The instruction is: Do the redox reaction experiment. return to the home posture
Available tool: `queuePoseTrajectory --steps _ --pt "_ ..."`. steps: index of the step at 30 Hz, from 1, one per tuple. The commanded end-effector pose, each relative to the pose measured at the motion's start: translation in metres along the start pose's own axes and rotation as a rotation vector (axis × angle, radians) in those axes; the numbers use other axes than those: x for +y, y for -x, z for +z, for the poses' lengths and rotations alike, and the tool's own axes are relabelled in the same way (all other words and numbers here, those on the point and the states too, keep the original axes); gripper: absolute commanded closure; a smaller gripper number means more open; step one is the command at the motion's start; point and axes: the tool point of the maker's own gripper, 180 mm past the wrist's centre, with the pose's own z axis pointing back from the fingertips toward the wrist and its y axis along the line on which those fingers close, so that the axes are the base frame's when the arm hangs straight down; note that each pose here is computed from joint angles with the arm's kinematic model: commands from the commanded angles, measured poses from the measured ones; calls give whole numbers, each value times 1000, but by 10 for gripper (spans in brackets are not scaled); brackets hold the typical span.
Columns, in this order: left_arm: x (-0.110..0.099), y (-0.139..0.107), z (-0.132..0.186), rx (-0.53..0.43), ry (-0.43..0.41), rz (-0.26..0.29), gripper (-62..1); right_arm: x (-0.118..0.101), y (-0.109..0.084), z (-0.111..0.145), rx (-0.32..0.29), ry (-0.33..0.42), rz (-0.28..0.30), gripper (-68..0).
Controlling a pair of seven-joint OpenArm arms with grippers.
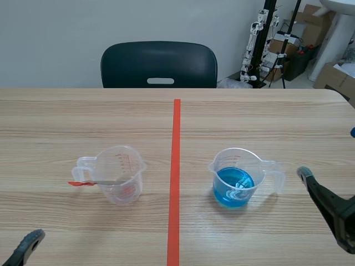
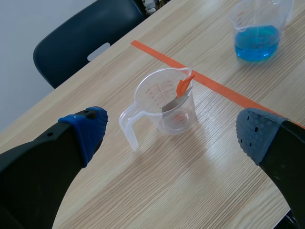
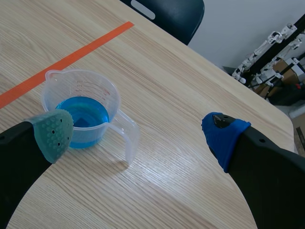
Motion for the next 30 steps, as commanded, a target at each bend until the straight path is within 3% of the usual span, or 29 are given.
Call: queuePoseTrajectory --steps 1,30 --pt "2 -11 -1 -47 -16 0 -566 -2 -8 -1 -25 -3 11 -560" --pt "5 -11 0 -47 -33 -17 -566 -2 -8 -1 -26 -2 10 -560"
